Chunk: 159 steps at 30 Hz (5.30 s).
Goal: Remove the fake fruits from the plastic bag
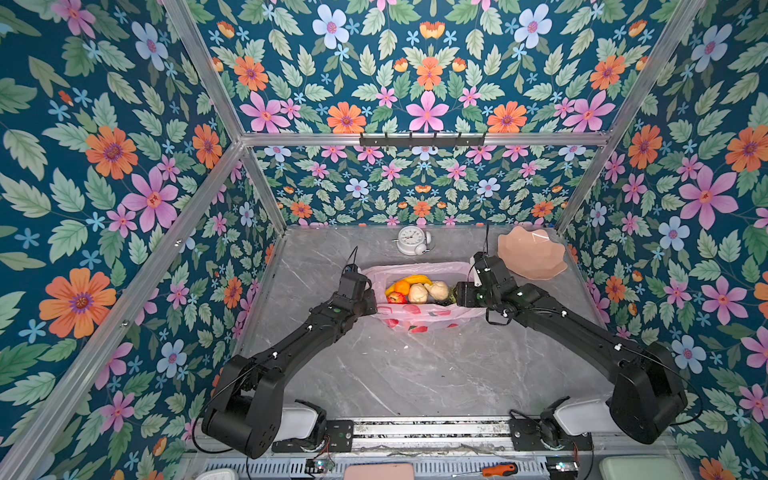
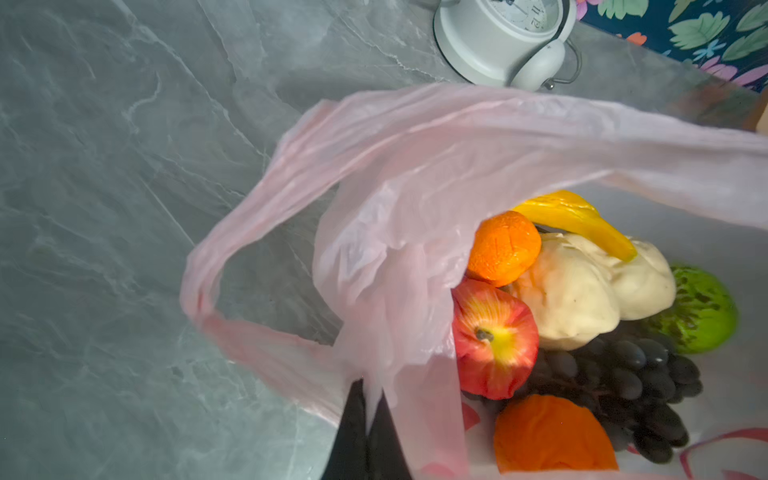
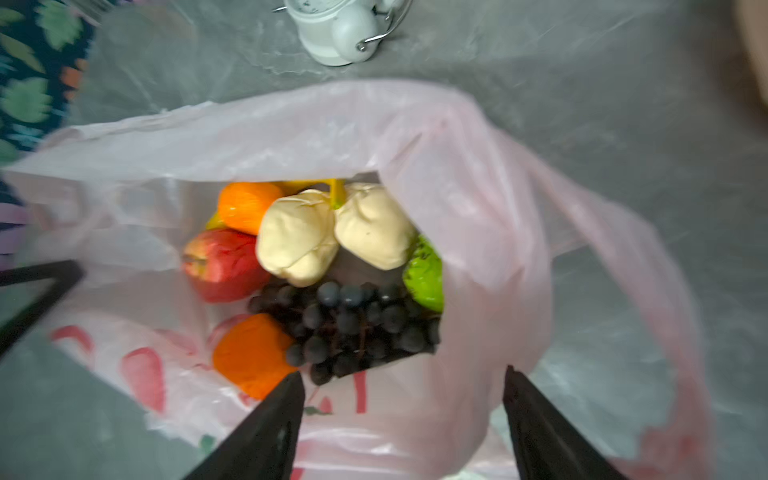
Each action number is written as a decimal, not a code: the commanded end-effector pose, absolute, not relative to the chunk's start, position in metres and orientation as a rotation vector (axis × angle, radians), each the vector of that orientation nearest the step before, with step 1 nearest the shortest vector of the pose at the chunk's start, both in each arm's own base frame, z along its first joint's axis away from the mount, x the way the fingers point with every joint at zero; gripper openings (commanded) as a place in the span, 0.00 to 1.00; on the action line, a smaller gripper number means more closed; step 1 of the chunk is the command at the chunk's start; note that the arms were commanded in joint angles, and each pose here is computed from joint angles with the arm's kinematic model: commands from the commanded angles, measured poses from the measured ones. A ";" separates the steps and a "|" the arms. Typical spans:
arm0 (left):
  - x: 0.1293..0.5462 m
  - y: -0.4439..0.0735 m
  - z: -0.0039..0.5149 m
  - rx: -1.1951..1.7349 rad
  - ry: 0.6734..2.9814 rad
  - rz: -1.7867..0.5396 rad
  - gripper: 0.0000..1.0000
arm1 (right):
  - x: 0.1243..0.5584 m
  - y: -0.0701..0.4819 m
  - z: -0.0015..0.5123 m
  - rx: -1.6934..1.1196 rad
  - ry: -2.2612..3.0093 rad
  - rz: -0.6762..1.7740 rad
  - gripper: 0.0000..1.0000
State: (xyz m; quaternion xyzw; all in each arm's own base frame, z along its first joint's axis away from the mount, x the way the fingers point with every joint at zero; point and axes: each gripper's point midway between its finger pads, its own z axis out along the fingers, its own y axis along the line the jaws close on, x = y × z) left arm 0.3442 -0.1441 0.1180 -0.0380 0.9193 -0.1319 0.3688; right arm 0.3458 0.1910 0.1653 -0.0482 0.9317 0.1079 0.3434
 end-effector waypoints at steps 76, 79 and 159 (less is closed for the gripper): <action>0.314 -0.126 0.059 -0.239 2.439 -0.355 0.00 | 0.321 0.202 0.094 0.101 2.544 0.654 0.00; 0.309 -0.147 0.066 -0.125 2.428 -0.339 0.00 | 0.323 0.205 0.092 0.113 2.540 0.680 0.00; 0.359 -0.062 0.080 -0.301 2.375 -0.018 0.00 | 0.386 0.302 0.093 -0.224 2.575 0.468 0.38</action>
